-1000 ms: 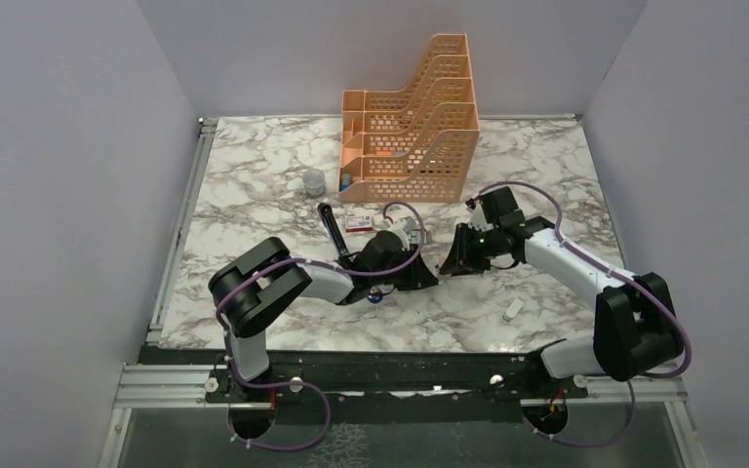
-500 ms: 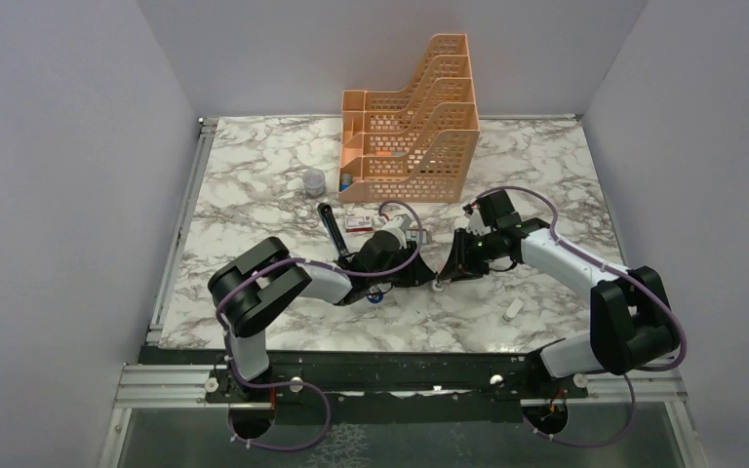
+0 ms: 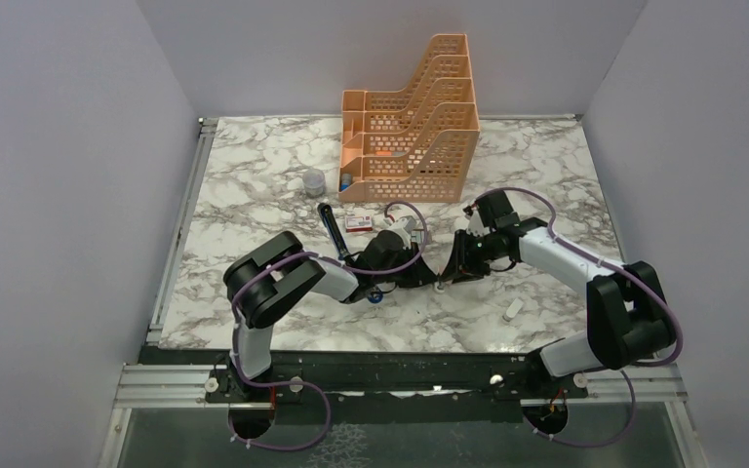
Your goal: Load the staples into the stapler
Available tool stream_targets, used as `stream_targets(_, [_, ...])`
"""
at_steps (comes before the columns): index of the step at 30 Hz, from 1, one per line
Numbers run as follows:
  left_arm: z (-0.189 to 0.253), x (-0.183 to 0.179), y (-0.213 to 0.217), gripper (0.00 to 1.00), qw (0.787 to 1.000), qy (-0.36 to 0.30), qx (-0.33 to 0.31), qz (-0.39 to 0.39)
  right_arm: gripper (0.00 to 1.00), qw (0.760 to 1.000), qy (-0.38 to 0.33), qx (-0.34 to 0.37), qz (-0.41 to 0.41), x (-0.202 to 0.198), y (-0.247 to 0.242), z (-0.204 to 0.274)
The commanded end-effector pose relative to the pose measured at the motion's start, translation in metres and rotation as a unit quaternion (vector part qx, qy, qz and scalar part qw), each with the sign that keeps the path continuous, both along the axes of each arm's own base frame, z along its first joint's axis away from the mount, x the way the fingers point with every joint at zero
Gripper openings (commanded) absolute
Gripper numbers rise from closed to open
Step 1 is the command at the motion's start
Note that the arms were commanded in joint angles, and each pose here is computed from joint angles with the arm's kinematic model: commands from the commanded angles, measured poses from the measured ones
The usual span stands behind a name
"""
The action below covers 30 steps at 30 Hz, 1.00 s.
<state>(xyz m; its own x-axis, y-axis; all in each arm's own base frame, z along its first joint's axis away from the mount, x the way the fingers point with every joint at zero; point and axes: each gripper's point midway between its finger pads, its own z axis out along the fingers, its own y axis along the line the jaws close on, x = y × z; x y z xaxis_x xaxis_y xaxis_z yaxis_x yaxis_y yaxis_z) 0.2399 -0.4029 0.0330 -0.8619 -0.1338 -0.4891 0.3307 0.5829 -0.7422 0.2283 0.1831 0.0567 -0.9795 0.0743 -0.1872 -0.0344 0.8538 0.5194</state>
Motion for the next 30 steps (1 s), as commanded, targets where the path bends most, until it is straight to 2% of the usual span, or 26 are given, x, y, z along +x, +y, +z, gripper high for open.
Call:
stream_targets(1, [-0.03, -0.013, 0.005, 0.11, 0.999, 0.036, 0.024, -0.017, 0.25, 1.0, -0.013, 0.018, 0.0, 0.012, 0.009, 0.013])
stream_targets(15, [-0.099, -0.023, 0.032, 0.05, 0.984, 0.109, 0.141, 0.006, 0.26, 0.996, -0.046, -0.07, -0.039, 0.066, -0.005, 0.023])
stream_targets(22, [-0.107, -0.026, 0.035, 0.05, 0.982, 0.114, 0.15, 0.005, 0.27, 0.988, -0.074, -0.123, -0.063, 0.09, -0.019, 0.018])
stream_targets(30, [-0.109, -0.025, 0.037, 0.04, 0.981, 0.117, 0.155, 0.009, 0.28, 0.987, -0.083, -0.133, -0.04, 0.105, -0.016, 0.007])
